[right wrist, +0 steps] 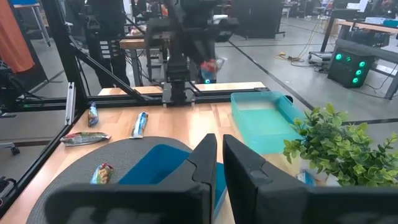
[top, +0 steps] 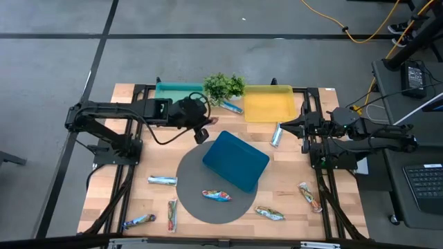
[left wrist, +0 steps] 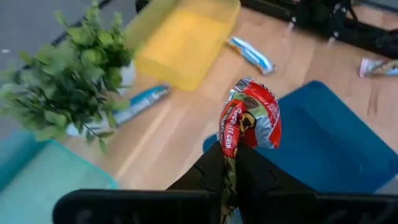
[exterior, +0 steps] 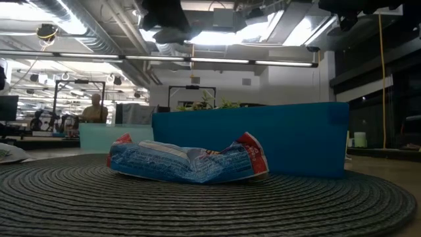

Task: Pick and place Granola Bars by type
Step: Put the red granola bar into the green bin

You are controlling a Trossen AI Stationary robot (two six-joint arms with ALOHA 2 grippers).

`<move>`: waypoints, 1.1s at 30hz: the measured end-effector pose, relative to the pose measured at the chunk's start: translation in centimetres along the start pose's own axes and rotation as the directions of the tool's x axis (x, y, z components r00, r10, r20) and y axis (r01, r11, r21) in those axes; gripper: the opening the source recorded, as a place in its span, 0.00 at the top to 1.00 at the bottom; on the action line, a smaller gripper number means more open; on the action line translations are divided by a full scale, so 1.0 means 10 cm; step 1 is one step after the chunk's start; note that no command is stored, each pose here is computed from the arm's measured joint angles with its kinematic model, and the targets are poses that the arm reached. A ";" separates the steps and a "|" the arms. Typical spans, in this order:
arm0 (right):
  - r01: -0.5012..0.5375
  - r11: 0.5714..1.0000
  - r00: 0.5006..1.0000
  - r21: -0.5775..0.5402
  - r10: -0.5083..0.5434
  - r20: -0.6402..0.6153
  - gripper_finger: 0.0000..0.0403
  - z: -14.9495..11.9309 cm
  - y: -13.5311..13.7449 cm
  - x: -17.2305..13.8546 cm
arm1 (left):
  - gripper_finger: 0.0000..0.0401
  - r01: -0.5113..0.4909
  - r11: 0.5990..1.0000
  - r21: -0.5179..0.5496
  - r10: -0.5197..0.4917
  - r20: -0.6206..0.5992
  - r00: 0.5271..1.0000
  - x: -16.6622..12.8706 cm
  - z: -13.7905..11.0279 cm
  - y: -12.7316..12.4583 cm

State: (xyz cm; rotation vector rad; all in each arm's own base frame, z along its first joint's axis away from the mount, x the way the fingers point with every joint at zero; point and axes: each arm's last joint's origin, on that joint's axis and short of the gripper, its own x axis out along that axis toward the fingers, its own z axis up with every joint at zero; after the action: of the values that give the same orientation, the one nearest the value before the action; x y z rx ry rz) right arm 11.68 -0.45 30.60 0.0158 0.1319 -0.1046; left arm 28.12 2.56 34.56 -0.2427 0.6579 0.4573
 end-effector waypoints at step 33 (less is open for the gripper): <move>0.003 1.000 0.998 0.022 -0.001 -0.057 0.92 -0.06 0.00 0.00 | 0.96 -0.454 0.884 -0.107 0.447 -0.087 0.890 -0.23 0.54 1.45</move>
State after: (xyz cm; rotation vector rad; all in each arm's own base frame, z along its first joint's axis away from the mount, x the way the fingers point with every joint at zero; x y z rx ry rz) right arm 11.59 -0.45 30.05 0.0406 0.1872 -0.1077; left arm 22.40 16.41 39.05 -0.2208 0.7472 0.9462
